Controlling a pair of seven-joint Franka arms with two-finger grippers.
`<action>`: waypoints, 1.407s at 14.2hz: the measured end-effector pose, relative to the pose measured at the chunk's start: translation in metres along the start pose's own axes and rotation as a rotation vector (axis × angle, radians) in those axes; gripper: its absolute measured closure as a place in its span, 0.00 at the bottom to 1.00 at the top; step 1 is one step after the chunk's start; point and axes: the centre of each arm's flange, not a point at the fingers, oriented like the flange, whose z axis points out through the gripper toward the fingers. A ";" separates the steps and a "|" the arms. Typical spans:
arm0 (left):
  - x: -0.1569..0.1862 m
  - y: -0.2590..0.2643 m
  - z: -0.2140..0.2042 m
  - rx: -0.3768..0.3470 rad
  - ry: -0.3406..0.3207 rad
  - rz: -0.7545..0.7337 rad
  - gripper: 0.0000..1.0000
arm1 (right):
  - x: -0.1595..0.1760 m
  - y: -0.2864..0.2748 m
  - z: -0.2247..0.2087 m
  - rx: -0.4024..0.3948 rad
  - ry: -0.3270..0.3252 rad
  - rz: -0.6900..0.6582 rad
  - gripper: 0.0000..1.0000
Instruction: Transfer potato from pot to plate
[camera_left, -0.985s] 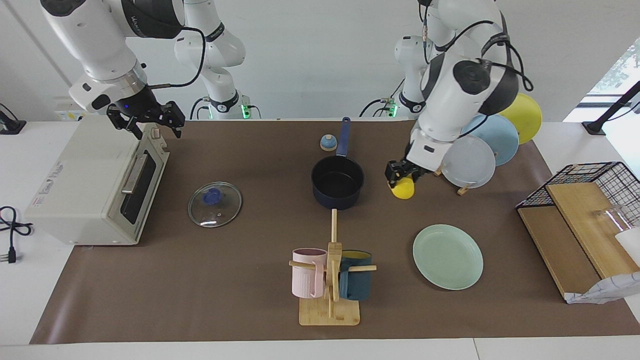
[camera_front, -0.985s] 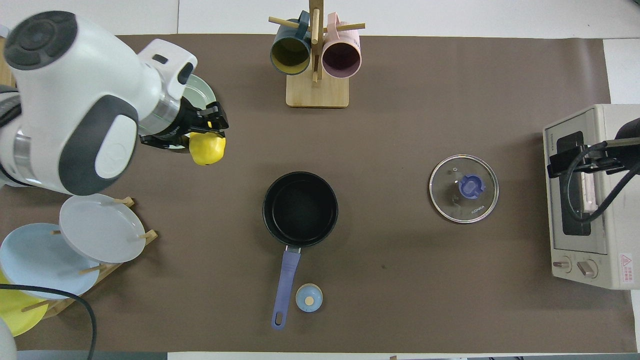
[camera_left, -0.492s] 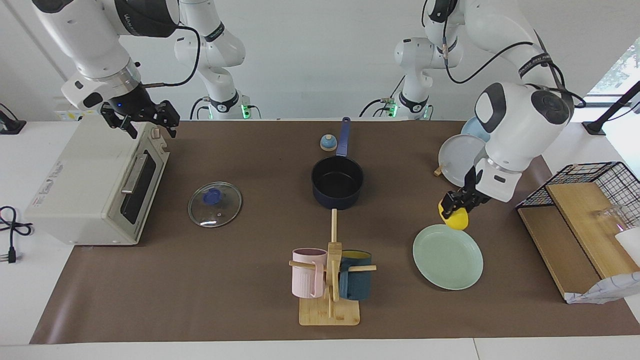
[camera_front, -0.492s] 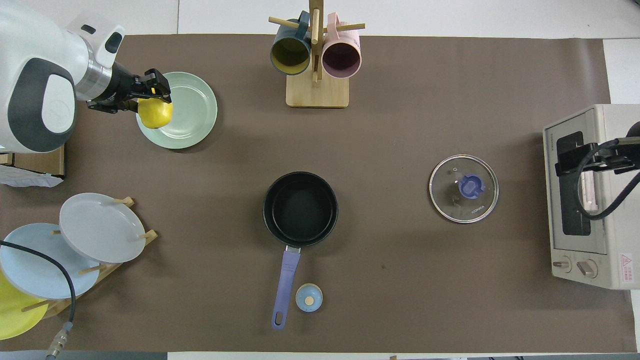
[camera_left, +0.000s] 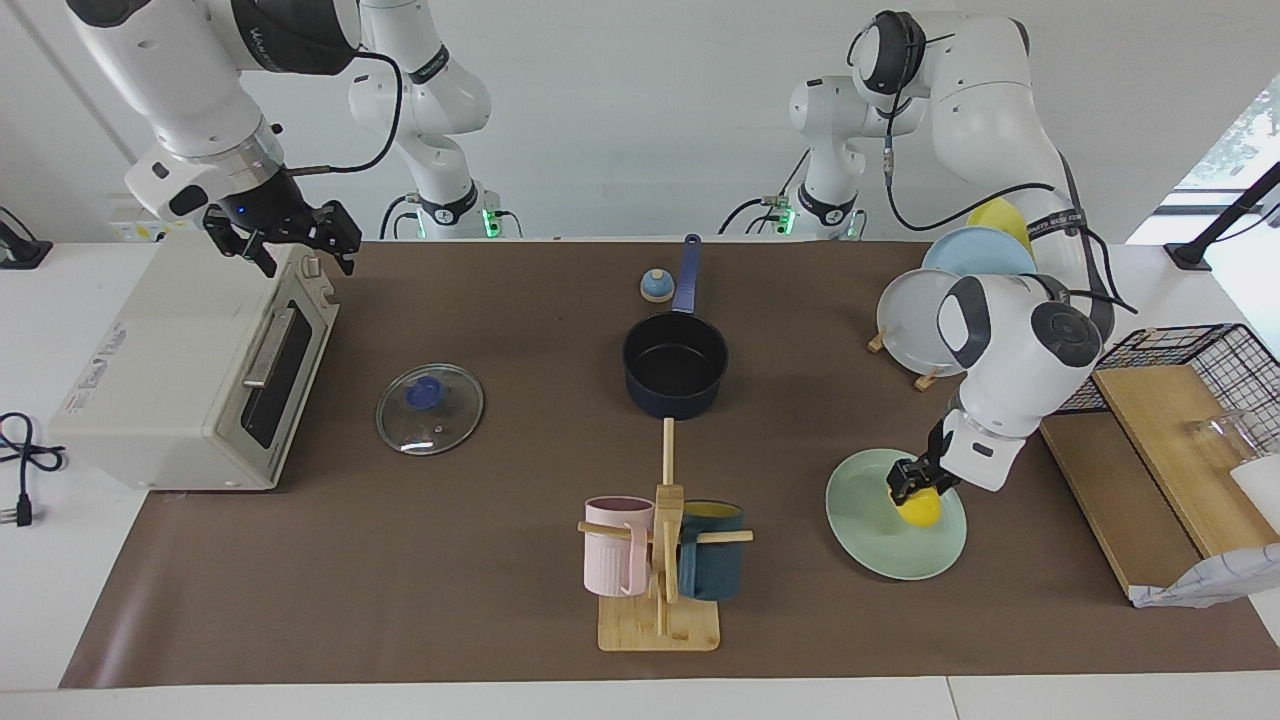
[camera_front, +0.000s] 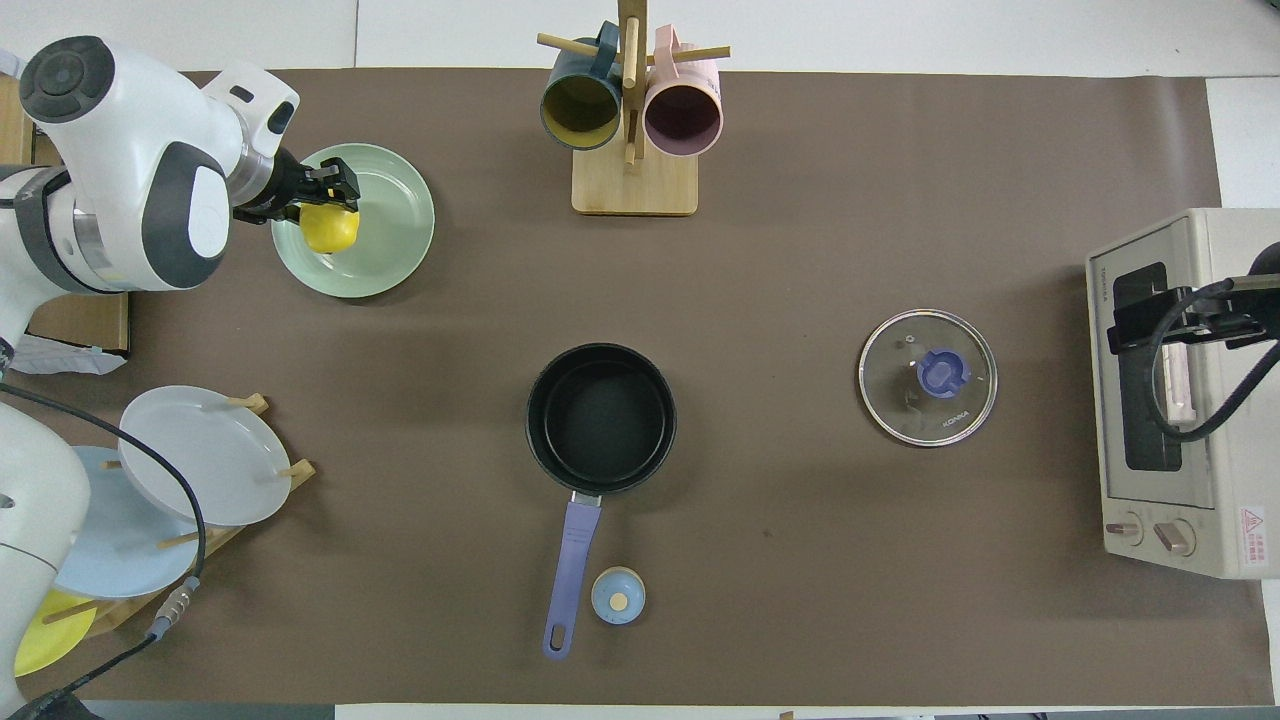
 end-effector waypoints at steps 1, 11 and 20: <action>-0.001 0.002 0.004 -0.001 -0.002 0.004 0.35 | 0.000 -0.001 0.000 0.000 -0.001 -0.001 0.00; -0.008 0.008 0.017 0.006 -0.011 0.026 0.29 | 0.000 -0.001 0.000 0.000 -0.002 -0.003 0.00; -0.003 -0.004 -0.106 0.012 0.011 0.013 0.00 | -0.001 -0.003 0.000 0.000 -0.005 -0.006 0.00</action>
